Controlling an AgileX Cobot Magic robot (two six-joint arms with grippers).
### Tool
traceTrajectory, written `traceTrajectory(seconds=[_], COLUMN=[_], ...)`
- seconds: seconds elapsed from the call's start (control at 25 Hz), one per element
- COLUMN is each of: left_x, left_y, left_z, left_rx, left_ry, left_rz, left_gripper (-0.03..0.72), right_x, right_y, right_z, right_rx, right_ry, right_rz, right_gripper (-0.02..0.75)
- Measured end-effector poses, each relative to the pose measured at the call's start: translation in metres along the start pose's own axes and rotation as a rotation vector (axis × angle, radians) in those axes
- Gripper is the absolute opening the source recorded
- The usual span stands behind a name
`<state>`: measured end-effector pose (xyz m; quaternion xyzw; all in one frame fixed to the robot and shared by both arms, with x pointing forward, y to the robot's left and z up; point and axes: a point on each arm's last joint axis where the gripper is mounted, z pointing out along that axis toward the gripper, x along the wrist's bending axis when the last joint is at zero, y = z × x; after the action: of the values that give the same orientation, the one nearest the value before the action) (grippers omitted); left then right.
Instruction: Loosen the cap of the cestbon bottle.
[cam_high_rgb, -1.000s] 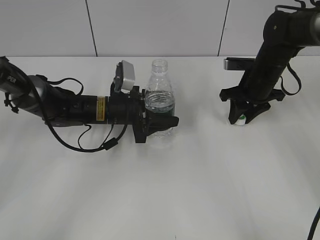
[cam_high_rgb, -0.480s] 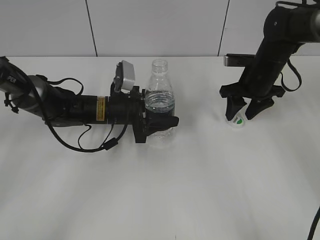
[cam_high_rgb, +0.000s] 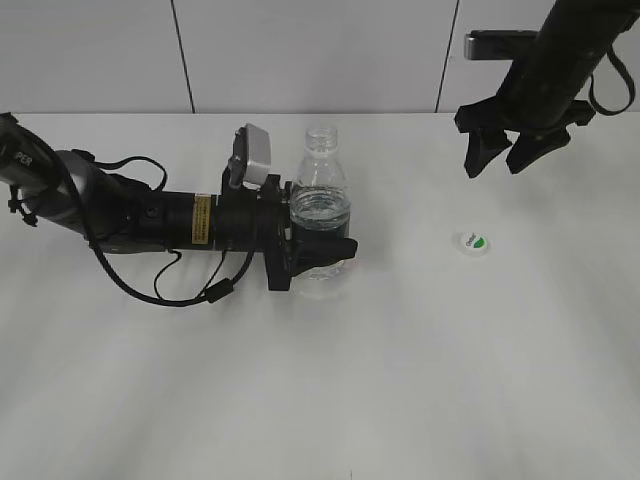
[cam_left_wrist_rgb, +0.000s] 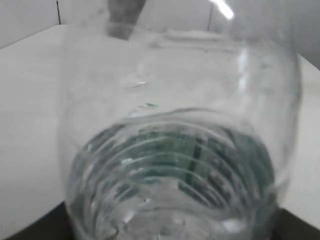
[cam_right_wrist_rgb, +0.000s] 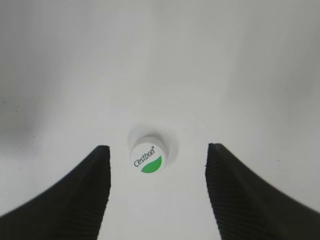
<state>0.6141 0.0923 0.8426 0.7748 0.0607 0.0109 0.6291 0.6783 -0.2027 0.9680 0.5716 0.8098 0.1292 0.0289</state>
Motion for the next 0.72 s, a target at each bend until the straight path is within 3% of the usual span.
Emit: traceTrajectory(seconds=[0.72], left_x=[-0.001], left_y=[0.002], left_z=[0.000], left_rx=[-0.023], left_ry=[-0.015], left_rz=[-0.034], left_gripper=[0.486], right_x=[0.004], right_y=[0.004], right_z=[-0.049], right_rx=[-0.099], right_ry=[-0.037], right_rz=[-0.029], right_gripper=[0.459])
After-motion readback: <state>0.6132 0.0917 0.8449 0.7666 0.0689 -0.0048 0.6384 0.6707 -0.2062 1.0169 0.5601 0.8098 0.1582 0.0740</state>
